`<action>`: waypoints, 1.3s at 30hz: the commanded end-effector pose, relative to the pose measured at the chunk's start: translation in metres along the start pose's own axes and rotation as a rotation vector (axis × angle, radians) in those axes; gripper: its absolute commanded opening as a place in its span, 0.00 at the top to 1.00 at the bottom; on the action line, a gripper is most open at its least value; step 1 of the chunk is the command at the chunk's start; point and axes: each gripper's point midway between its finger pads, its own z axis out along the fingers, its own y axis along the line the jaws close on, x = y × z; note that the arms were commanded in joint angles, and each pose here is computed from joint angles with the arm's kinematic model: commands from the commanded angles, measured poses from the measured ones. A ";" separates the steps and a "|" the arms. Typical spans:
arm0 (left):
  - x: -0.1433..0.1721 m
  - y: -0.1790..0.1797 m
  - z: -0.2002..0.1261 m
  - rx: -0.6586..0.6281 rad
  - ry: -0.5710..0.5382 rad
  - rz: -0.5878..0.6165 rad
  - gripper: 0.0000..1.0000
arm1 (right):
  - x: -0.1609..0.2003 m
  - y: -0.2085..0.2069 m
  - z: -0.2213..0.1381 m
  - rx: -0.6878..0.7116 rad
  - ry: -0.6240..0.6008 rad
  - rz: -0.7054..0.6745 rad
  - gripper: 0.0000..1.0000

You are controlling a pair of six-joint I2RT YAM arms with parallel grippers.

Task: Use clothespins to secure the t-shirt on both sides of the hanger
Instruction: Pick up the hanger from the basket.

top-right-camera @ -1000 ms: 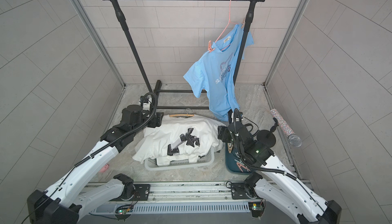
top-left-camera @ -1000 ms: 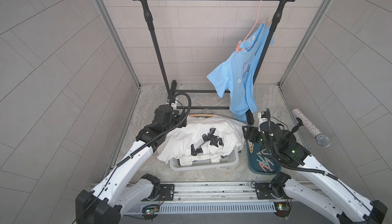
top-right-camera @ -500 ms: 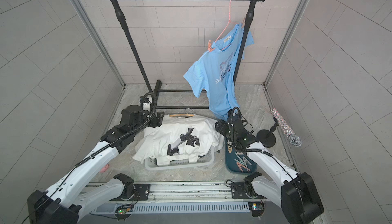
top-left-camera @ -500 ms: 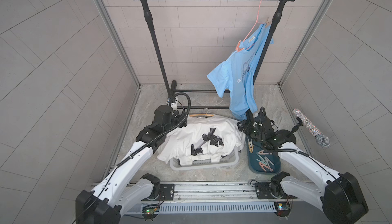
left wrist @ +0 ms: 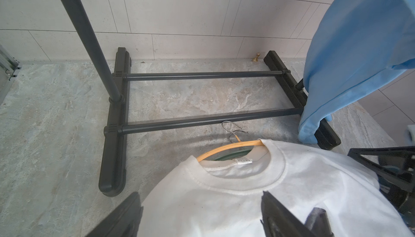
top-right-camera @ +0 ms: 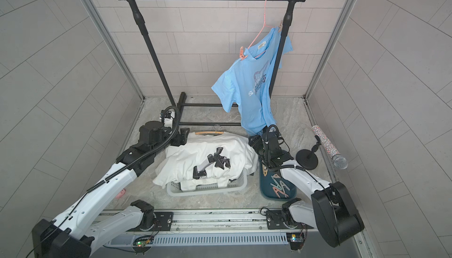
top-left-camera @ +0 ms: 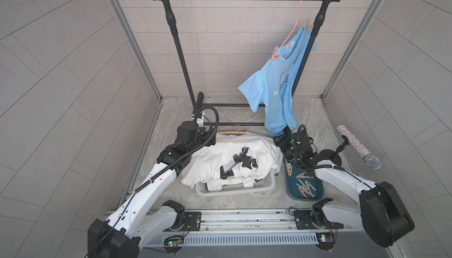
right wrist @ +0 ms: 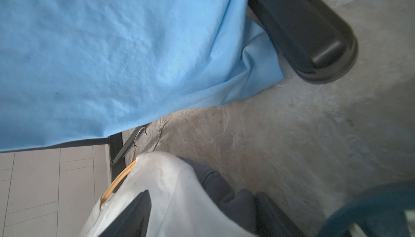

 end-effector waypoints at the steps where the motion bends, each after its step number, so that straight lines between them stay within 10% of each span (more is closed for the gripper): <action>1: -0.002 0.001 0.000 0.006 -0.023 -0.011 0.13 | -0.004 0.014 0.006 -0.066 -0.009 0.072 0.28; 17: -0.006 0.005 0.000 -0.004 -0.040 -0.017 0.13 | -0.009 0.063 -0.022 -0.328 -0.028 0.026 1.00; 39: -0.033 0.013 -0.019 -0.018 -0.138 0.033 0.24 | -0.026 0.133 -0.098 -0.672 -0.095 0.020 1.00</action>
